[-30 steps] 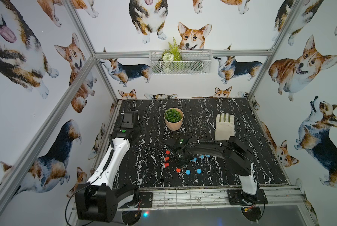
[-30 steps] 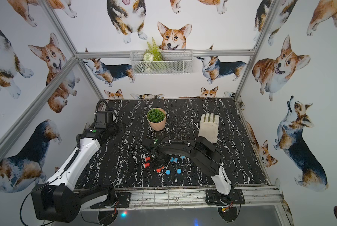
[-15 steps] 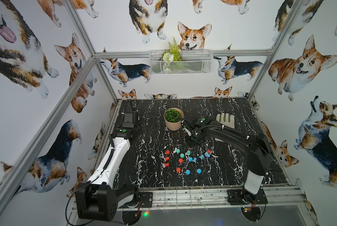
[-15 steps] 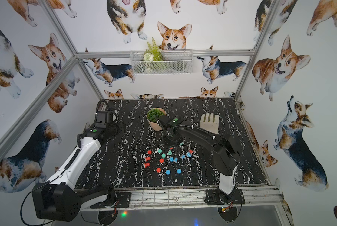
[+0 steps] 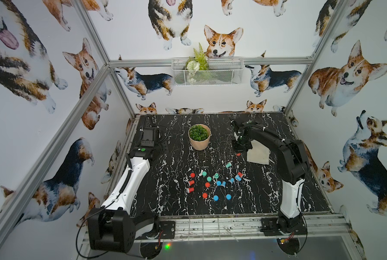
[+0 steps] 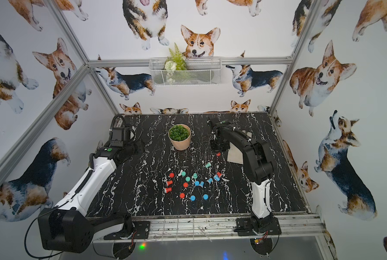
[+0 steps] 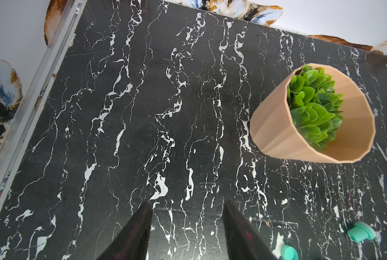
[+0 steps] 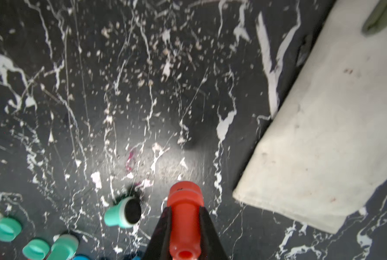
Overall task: Close the stamp cap
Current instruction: Place the stamp at the center of the board.
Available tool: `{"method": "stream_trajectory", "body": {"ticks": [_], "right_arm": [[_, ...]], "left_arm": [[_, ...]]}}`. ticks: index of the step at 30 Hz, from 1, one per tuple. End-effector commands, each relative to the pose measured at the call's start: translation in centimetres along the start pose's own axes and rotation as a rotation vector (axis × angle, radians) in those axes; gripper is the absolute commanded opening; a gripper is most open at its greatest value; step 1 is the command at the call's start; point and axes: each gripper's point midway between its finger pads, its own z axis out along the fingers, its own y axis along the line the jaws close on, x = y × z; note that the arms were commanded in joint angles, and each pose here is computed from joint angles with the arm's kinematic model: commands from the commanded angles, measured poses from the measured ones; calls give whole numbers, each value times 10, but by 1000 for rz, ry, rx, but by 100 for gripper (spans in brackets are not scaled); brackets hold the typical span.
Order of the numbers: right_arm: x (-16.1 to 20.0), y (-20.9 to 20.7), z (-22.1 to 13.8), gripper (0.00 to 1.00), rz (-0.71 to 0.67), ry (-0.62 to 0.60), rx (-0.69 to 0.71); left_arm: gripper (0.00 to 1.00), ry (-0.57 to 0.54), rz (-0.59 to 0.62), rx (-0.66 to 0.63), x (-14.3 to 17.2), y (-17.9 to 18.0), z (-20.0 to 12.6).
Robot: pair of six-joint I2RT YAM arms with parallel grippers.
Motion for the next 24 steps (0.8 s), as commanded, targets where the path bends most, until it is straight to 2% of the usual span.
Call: {"method": "stream_trajectory", "body": {"ticks": [1, 14, 20, 24], "right_arm": [[-19, -6, 11, 0, -28, -27, 30], [-17, -4, 50, 15, -27, 29, 36], [-17, -3, 48, 27, -20, 24, 29], [-20, -3, 41, 30, -20, 13, 27]], "left_arm": [[55, -17, 0, 5, -5, -1, 0], [55, -13, 0, 1, -4, 0, 0], [55, -12, 1, 0, -4, 0, 1], [55, -14, 0, 0, -4, 0, 0]]}}
